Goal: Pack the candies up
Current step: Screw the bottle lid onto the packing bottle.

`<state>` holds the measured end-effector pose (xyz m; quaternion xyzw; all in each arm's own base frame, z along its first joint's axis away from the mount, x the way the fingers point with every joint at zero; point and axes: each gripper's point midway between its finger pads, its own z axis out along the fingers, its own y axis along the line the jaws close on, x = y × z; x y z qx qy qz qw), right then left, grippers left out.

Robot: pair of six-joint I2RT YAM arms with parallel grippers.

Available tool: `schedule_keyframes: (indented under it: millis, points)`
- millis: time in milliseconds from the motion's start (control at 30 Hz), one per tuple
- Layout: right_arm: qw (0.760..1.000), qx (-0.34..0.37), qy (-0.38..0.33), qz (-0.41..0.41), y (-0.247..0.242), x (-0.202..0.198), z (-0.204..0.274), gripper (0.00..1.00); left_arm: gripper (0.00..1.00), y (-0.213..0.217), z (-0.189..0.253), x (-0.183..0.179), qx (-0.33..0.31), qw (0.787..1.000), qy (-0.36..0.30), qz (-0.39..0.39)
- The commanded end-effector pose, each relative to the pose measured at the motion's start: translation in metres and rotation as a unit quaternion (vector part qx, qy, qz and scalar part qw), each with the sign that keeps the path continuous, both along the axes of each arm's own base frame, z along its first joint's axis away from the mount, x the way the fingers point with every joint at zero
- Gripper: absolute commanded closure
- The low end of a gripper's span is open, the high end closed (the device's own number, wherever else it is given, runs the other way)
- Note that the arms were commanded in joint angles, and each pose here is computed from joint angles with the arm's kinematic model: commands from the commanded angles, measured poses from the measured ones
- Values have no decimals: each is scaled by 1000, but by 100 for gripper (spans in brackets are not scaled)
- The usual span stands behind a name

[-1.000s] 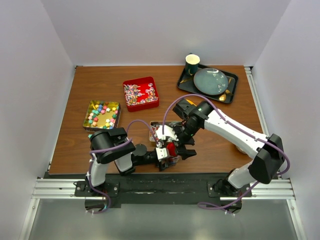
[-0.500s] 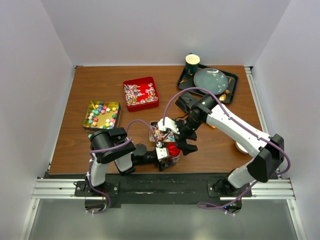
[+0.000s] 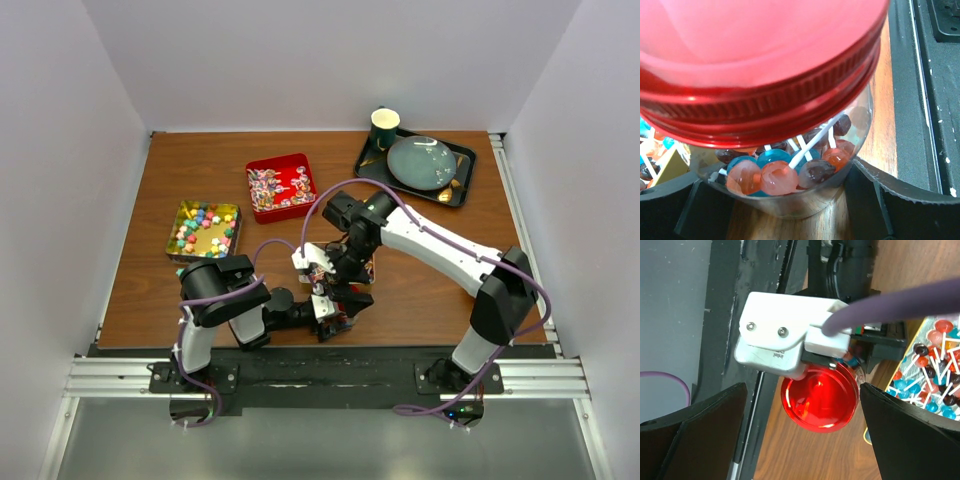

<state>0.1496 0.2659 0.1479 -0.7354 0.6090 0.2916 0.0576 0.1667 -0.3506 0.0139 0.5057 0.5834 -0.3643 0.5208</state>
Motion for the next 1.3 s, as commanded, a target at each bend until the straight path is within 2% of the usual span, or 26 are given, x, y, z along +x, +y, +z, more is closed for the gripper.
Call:
schedule_keyframes:
  millis: [0, 633, 900, 1100, 1267]
  points:
    - [999, 32, -8, 17, 3, -4, 15, 1, 100, 12, 8, 23, -12, 997, -55, 49]
    - [999, -43, -2, 21, -50, -32, -3, 1, 100, 15, 3, 31, -10, 997, -39, 69]
    - [998, -54, 13, 38, -73, -54, 7, 2, 100, 14, 3, 30, -11, 997, -38, 64]
    - [998, -56, -25, 28, -80, -36, 15, 3, 100, 12, 3, 23, -9, 998, -36, 45]
    - [997, -41, -57, 25, -66, -13, 23, 3, 100, 12, 2, 22, -7, 998, -39, 41]
